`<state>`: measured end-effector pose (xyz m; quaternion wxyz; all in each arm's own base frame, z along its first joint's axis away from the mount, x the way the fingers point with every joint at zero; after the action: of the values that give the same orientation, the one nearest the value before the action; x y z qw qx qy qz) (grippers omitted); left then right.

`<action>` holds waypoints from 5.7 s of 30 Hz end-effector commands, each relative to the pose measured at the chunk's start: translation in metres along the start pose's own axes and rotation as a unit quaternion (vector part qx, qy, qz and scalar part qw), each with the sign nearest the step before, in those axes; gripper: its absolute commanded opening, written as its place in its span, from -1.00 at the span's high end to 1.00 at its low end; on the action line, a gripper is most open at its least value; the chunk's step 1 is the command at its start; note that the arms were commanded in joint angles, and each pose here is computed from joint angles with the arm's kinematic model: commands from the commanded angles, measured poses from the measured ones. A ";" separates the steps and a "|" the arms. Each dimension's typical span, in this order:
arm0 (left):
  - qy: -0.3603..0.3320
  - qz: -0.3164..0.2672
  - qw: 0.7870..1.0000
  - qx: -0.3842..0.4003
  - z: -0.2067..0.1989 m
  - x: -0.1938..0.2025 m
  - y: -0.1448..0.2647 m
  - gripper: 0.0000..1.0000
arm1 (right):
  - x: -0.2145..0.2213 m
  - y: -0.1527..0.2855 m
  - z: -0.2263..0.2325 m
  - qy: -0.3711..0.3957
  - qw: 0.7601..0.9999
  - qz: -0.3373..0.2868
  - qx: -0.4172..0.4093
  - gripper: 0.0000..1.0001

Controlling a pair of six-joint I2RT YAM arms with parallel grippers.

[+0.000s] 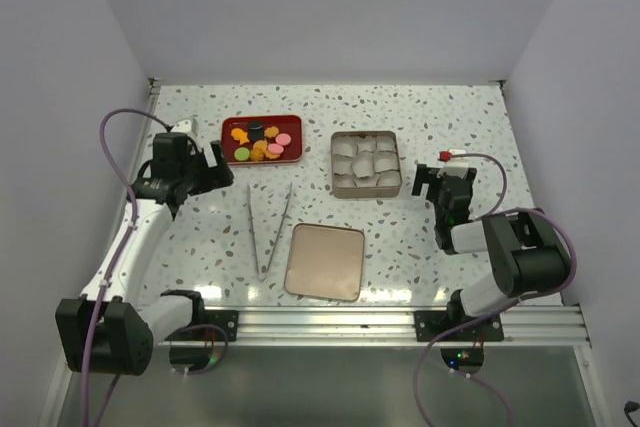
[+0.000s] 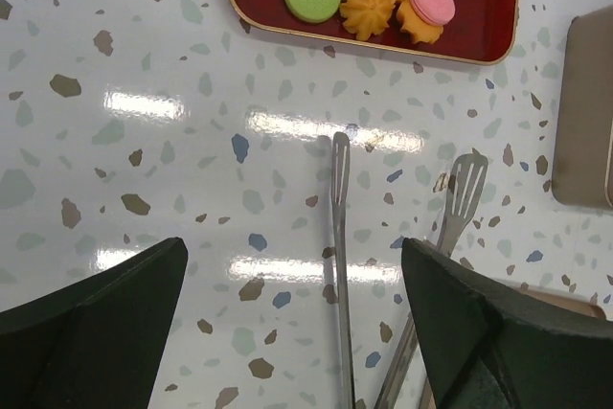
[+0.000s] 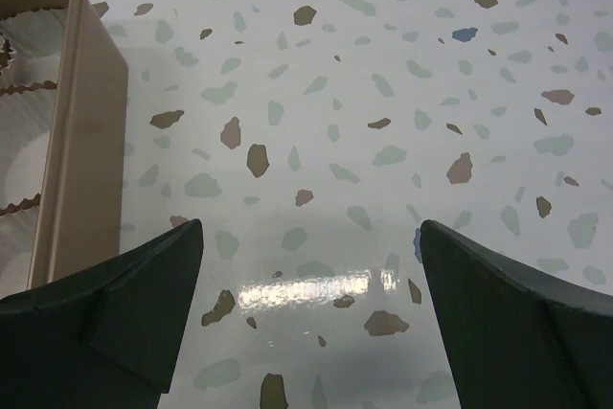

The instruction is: Pack the cookies

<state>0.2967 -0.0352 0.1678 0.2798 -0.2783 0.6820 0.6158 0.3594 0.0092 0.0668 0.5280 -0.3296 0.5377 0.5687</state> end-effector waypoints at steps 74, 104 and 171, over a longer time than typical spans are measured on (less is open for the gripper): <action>-0.084 0.145 0.985 0.047 -0.098 0.140 -0.021 -1.00 | -0.203 0.287 0.079 -0.182 0.952 0.164 -0.184 -0.98; -0.112 0.197 0.974 -0.025 -0.095 0.172 -0.059 -0.73 | -0.186 0.290 0.073 -0.163 0.953 0.186 -0.176 -0.97; -0.081 -0.034 0.976 0.200 -0.165 -0.049 0.147 -0.20 | -0.105 0.184 0.387 -0.180 0.815 0.444 -0.325 -0.86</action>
<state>0.2212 -0.1829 0.2914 0.3898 -0.1673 0.7503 0.5071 0.2766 0.3717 0.2815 0.1526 -0.0939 0.3240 0.9289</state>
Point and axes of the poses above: each gripper's point midway between its finger pads, its own y axis back along the fingers, its own z axis along the line the jaws close on, x = y × z, the point moved 2 cm from there along y, back along the fingers, and after that the axes turned 14 degrees about -y, right-handed, at the moved point
